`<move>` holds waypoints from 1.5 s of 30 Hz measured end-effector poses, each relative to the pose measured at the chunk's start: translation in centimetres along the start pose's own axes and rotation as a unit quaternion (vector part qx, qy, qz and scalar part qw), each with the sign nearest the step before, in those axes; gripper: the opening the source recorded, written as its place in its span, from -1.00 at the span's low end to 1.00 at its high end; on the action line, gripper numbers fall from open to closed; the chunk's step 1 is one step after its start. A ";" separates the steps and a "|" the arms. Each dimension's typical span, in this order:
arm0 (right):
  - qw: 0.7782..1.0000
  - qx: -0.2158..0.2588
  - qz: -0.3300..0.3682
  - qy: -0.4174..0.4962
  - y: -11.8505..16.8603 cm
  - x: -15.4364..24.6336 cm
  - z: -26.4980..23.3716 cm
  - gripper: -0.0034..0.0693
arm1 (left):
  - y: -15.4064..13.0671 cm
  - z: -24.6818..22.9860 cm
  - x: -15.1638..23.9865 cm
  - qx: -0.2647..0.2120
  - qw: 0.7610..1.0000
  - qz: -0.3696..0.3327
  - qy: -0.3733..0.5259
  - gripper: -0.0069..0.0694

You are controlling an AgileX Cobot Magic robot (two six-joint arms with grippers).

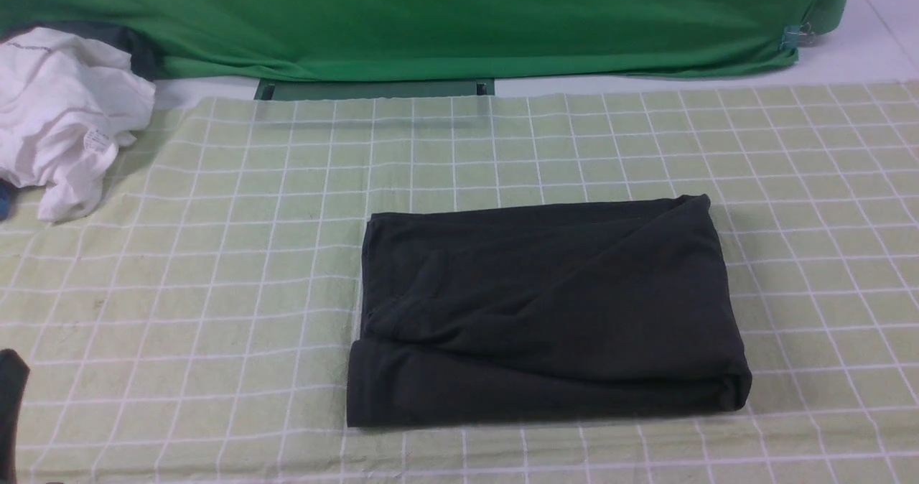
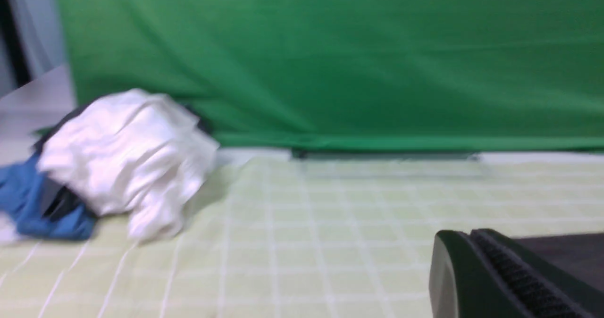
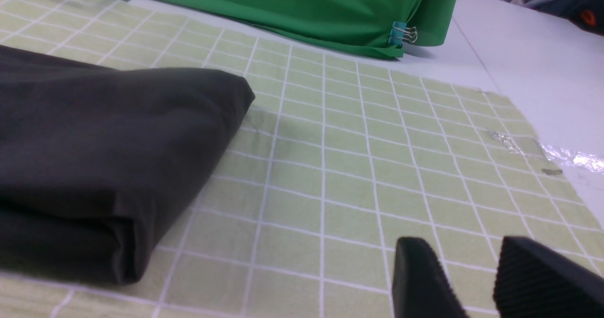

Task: Fold a long-sleeved shirt over a green coffee tablecloth.

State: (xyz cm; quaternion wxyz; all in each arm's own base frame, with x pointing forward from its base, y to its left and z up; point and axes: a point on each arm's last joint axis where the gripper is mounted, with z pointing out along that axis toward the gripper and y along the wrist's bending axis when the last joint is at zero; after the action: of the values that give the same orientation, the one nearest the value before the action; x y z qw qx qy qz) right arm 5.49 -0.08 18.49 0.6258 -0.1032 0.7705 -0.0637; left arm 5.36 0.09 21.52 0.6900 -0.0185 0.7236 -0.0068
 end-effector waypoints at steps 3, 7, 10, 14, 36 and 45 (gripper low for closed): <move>1.000 0.000 0.000 0.001 0.0 0.1 0.0 -0.24 | 0.0 0.3 1.8 0.004 1.000 -0.002 0.023 -0.78; 1.000 0.000 0.000 0.001 0.0 0.1 0.0 -0.24 | -0.1 0.3 2.2 0.010 0.999 -0.002 0.038 -0.78; 1.000 0.000 0.000 0.001 0.0 0.1 0.0 -0.24 | -0.1 0.3 2.4 0.010 0.999 0.000 0.047 -0.78; 1.000 0.000 0.000 0.001 0.0 0.1 0.0 -0.24 | -0.1 0.3 2.4 0.010 0.999 0.000 0.050 -0.78; 1.000 0.000 0.000 0.001 0.0 0.1 0.0 -0.23 | -0.1 0.3 2.5 0.010 0.999 0.000 0.053 -0.78; 1.000 0.000 0.000 0.001 0.0 0.1 0.0 -0.23 | -0.1 0.3 2.5 0.010 0.999 0.000 0.053 -0.78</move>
State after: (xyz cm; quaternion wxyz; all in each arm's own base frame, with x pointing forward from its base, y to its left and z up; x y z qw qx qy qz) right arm 5.50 -0.08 18.37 0.6246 -0.1035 0.7714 -0.0636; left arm 5.56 -0.04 19.04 0.6508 -0.0110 0.7590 -0.0151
